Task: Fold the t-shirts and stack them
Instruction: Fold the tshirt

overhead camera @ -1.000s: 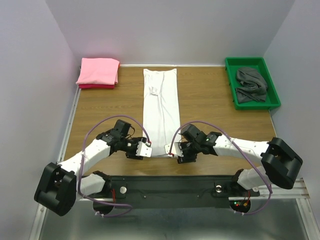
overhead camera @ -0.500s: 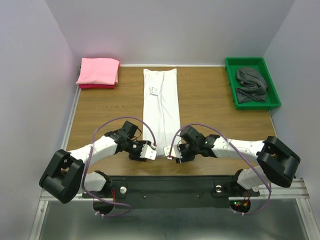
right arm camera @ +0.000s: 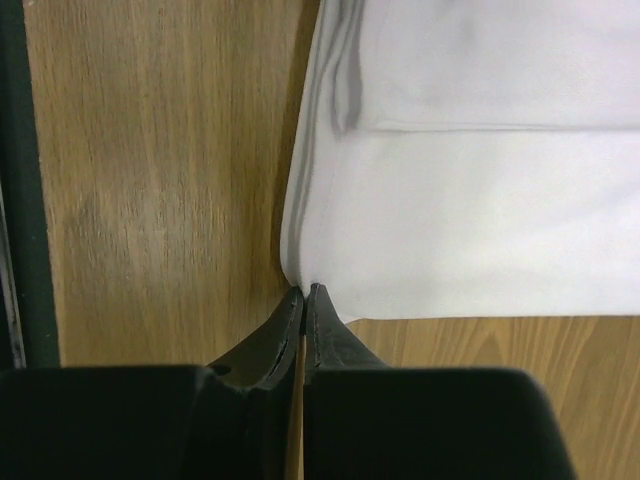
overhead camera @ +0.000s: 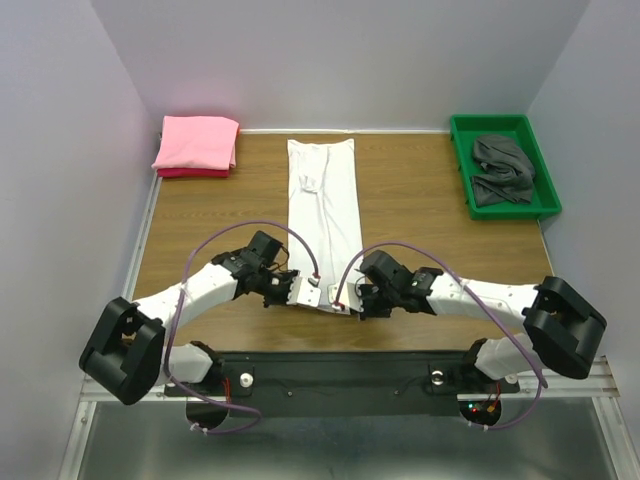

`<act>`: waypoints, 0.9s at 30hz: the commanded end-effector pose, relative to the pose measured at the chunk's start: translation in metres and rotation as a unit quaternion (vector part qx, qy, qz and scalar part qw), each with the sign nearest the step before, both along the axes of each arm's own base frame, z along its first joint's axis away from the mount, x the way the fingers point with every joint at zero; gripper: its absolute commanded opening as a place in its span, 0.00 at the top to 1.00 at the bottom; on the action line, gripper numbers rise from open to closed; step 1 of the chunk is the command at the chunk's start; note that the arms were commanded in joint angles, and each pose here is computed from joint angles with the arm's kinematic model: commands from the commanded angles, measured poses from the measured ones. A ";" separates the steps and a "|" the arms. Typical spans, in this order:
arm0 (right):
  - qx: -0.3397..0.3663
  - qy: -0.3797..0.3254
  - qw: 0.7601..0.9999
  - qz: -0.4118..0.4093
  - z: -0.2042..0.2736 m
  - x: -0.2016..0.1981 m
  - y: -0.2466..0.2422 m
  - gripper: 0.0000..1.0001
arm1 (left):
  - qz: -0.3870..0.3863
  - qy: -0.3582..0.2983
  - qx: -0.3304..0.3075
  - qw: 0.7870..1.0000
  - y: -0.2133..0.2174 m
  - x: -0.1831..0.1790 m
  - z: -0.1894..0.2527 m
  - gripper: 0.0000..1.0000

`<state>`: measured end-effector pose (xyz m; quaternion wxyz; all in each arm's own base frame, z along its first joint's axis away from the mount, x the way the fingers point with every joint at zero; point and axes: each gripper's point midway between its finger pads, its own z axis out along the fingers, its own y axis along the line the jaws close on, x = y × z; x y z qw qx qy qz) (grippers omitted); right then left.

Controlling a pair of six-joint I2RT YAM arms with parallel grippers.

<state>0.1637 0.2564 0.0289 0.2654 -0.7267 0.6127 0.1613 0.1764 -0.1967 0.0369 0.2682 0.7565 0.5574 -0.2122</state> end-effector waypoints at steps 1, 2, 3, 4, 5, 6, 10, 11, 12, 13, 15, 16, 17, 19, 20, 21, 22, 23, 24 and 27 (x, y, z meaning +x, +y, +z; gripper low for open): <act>0.001 0.022 0.999 -0.042 0.029 -0.001 -0.001 0.99 | -0.005 0.009 -0.050 0.999 -0.014 -0.007 0.041 1.00; 0.012 0.032 0.999 -0.038 0.035 -0.006 0.001 0.99 | -0.008 0.015 -0.053 0.998 -0.013 -0.013 0.046 1.00; 0.016 0.037 0.999 -0.034 0.037 -0.010 0.002 0.99 | -0.009 0.019 -0.056 0.998 -0.014 -0.016 0.050 1.00; 0.024 0.043 0.998 -0.041 0.041 -0.012 0.003 0.99 | -0.010 0.025 -0.063 0.998 -0.016 -0.020 0.056 1.00; 0.030 0.040 0.998 -0.048 0.047 -0.009 0.004 0.99 | -0.007 0.033 -0.065 0.997 -0.015 -0.022 0.058 1.00; 0.033 0.039 0.997 -0.059 0.050 -0.006 0.004 0.99 | -0.004 0.042 -0.063 0.997 -0.013 -0.027 0.060 1.00; 0.055 0.023 0.994 -0.094 0.070 0.022 0.002 0.99 | 0.027 0.045 -0.069 0.996 -0.012 -0.022 0.067 1.00; 0.057 0.011 0.994 -0.097 0.074 0.030 -0.001 1.00 | 0.038 0.042 -0.072 0.996 -0.010 -0.016 0.069 1.00; 0.061 0.007 0.993 -0.099 0.077 0.034 -0.001 0.99 | 0.045 0.042 -0.075 0.995 -0.009 -0.012 0.070 1.00; 0.065 0.000 0.993 -0.098 0.083 0.040 0.002 0.99 | 0.049 0.037 -0.081 0.995 -0.010 -0.006 0.075 1.00; 0.063 -0.019 0.993 -0.097 0.087 0.052 -0.001 0.99 | 0.070 0.032 -0.086 0.993 -0.006 0.012 0.077 1.00; 0.059 -0.027 0.994 -0.091 0.087 0.060 0.000 0.99 | 0.072 0.023 -0.097 0.992 -0.008 0.022 0.086 1.00; 0.058 -0.032 0.993 -0.099 0.089 0.072 -0.004 0.99 | 0.077 0.017 -0.101 0.992 -0.006 0.031 0.089 1.00; 0.056 -0.035 0.993 -0.102 0.089 0.084 -0.006 0.99 | 0.090 0.009 -0.105 0.990 -0.004 0.055 0.095 1.00; 0.056 -0.043 0.992 -0.104 0.091 0.100 -0.006 0.99 | 0.095 0.003 -0.106 0.990 -0.004 0.071 0.097 1.00; 0.054 -0.048 0.992 -0.103 0.091 0.107 -0.007 0.99 | 0.100 0.011 -0.100 0.990 -0.001 0.075 0.090 1.00; 0.060 -0.064 0.991 -0.098 0.102 0.119 -0.003 0.99 | 0.100 -0.002 -0.105 0.989 -0.003 0.087 0.099 1.00; 0.051 -0.054 0.992 -0.105 0.093 0.129 -0.006 0.99 | 0.099 -0.005 -0.104 0.990 -0.004 0.095 0.099 1.00; 0.054 -0.058 0.991 -0.105 0.095 0.138 -0.004 0.99 | 0.104 -0.011 -0.102 0.989 -0.002 0.112 0.100 1.00; 0.052 -0.064 0.991 -0.105 0.094 0.169 -0.001 0.99 | 0.110 -0.003 -0.097 0.989 0.000 0.140 0.093 1.00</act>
